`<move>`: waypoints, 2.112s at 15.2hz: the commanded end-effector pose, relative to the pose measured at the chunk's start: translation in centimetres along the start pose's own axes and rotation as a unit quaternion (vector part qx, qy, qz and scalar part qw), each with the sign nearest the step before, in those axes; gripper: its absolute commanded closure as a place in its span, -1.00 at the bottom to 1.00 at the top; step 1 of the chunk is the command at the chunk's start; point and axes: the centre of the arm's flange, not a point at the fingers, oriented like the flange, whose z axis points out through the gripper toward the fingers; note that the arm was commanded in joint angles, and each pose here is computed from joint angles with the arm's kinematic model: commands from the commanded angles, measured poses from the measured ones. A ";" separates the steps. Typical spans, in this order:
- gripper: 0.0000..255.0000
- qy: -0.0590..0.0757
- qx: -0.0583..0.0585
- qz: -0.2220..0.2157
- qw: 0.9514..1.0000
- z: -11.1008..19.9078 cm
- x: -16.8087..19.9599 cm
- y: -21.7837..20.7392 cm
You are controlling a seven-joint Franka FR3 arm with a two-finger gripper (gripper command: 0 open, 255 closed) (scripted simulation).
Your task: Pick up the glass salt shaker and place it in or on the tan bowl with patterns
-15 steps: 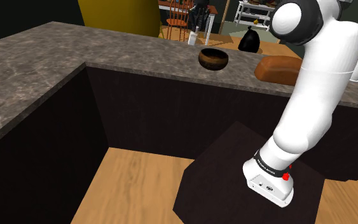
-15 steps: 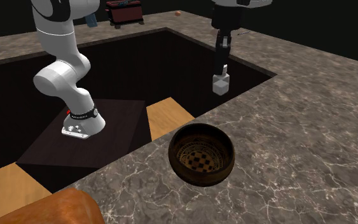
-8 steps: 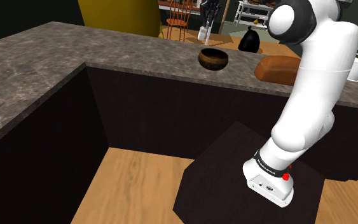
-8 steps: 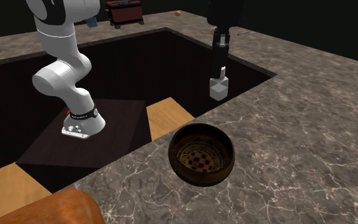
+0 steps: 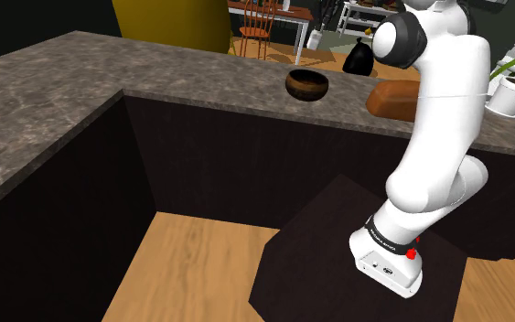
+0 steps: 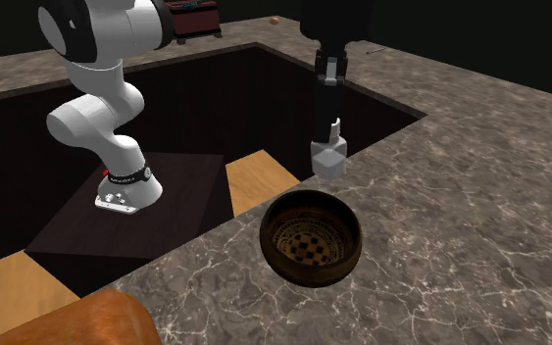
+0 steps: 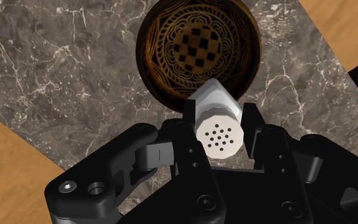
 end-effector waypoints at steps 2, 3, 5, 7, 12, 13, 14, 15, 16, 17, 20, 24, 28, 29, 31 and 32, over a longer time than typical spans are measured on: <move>1.00 -0.002 0.000 -0.001 1.000 0.5 -0.4 1.4; 1.00 -0.002 0.000 -0.001 1.000 1.1 -0.4 1.4; 1.00 -0.002 0.000 -0.001 1.000 2.1 -0.4 1.4; 1.00 -0.002 0.000 -0.001 1.000 3.2 -0.4 1.4; 1.00 -0.002 0.000 -0.001 1.000 5.8 -0.4 1.5; 1.00 -0.002 0.000 -0.001 1.000 6.4 -0.4 1.5; 1.00 -0.002 0.000 -0.001 1.000 6.9 -0.4 1.5; 1.00 -0.002 0.000 -0.001 1.000 7.4 -0.4 1.5; 1.00 -0.002 0.000 -0.001 1.000 7.9 -0.4 1.5; 1.00 -0.002 0.000 -0.001 1.000 8.5 -0.4 1.5; 1.00 -0.002 0.000 -0.001 1.000 10.1 -0.4 1.5; 1.00 -0.002 0.000 -0.001 1.000 10.9 -0.4 1.5; 1.00 -0.002 0.000 -0.001 1.000 10.9 -0.4 1.5; 1.00 -0.002 0.000 -0.001 1.000 10.9 -0.4 1.5; -1.00 -0.002 0.000 -0.001 1.000 10.9 -0.4 1.5; -1.00 -0.002 0.000 -0.001 1.000 10.9 -0.4 1.5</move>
